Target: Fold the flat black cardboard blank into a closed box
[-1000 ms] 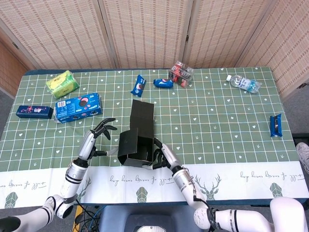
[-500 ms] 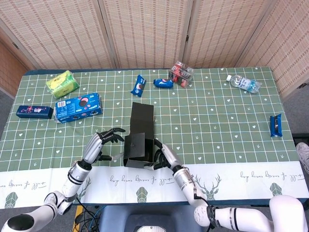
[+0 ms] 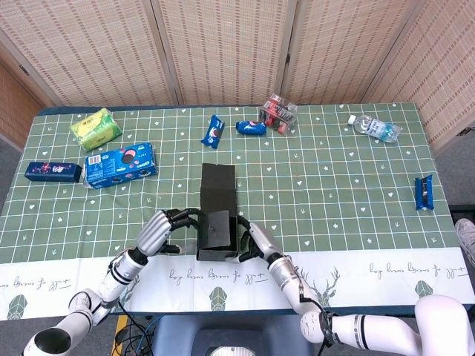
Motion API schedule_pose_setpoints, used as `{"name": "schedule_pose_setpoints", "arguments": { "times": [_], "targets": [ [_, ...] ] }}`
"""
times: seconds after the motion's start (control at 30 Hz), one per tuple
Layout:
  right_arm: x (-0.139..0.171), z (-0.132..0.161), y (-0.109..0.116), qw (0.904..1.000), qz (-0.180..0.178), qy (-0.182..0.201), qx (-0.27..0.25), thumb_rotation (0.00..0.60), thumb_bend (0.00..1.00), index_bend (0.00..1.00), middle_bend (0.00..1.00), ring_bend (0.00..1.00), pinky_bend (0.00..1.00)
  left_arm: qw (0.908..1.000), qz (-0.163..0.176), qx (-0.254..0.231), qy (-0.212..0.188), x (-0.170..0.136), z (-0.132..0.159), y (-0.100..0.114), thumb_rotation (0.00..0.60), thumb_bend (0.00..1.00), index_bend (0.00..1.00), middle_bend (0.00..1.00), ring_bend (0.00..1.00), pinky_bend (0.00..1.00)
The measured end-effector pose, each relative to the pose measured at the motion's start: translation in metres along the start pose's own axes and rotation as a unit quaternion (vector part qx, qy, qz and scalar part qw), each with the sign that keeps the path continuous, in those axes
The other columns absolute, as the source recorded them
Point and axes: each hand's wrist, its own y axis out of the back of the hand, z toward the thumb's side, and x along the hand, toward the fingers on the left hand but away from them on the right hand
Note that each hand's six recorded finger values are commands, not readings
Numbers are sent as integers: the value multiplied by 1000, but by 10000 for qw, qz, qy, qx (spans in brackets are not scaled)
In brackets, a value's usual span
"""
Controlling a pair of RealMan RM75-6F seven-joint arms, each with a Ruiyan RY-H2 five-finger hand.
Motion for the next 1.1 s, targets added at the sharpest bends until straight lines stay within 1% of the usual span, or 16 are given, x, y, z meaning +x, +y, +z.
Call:
{"name": "schedule_pose_setpoints", "arguments": {
  "times": [0.23, 0.37, 0.7, 1.1],
  "targets": [
    [-3, -5, 0, 9998, 56, -44, 204, 600, 498, 333, 442, 610, 667, 9996, -220, 180, -43, -5, -1, -7, 600, 152, 434, 306, 567, 567],
    [-4, -6, 0, 9996, 63, -61, 281, 600, 508, 333, 441, 609, 667, 9986, -361, 365, -91, -8, -2, -10, 600, 152, 413, 306, 523, 567],
    [-5, -12, 1, 9988, 75, -82, 469, 600, 545, 333, 437, 609, 667, 9960, -651, 583, -168, -12, -2, -18, 600, 152, 359, 285, 514, 567],
    [-3, -14, 3, 9973, 60, 20, 733, 600, 550, 333, 430, 609, 669, 9913, -1009, 794, -285, -12, -1, -25, 600, 152, 350, 265, 513, 566]
  ]
}}
